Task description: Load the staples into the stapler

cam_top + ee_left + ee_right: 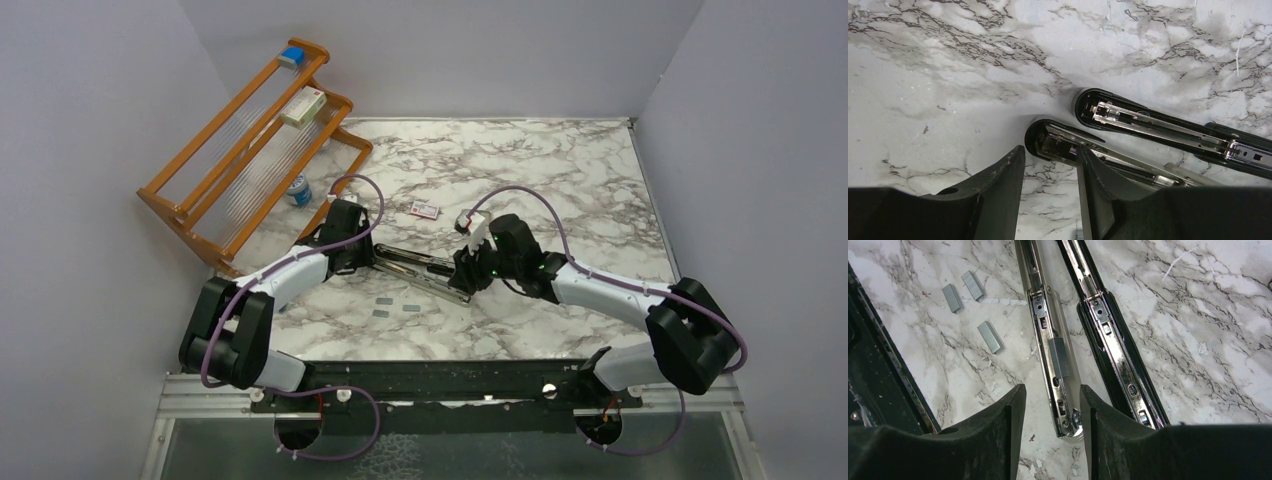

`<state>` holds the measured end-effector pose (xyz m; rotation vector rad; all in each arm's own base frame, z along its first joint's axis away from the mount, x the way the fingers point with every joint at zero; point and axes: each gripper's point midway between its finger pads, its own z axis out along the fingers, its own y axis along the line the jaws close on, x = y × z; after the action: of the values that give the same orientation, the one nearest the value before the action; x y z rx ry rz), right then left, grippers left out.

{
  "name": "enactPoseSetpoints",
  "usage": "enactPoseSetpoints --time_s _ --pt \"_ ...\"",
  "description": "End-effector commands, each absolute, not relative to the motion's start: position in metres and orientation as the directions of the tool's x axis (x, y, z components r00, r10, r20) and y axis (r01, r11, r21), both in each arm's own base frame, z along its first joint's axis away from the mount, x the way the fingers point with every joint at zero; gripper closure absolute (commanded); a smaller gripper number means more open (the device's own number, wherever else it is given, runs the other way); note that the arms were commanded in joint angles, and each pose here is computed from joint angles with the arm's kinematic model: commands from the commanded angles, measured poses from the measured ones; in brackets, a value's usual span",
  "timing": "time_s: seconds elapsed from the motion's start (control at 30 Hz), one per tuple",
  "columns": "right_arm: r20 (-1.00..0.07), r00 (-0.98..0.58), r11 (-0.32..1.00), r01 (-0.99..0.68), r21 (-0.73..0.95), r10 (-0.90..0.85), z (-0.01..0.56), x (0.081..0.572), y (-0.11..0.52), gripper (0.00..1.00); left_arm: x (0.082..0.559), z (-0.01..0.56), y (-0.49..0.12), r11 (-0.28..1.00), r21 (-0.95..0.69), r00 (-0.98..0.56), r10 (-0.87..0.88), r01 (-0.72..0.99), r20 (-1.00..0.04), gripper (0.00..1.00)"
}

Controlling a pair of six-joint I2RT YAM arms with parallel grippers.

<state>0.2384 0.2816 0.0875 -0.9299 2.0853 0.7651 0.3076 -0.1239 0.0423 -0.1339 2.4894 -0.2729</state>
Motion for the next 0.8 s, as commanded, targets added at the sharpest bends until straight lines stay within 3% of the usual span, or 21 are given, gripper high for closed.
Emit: enactPoseSetpoints --time_s 0.0,0.77 --pt "-0.798 -0.483 0.569 -0.792 0.221 -0.361 0.087 0.239 0.279 0.53 0.302 0.030 -0.100 0.987 -0.132 -0.814 -0.153 -0.095 -0.560 0.56" --pt "-0.712 -0.670 0.611 -0.659 0.439 -0.211 0.064 0.252 0.297 0.50 0.302 0.029 -0.106 0.985 -0.161 -0.818 -0.148 -0.069 -0.556 0.56"
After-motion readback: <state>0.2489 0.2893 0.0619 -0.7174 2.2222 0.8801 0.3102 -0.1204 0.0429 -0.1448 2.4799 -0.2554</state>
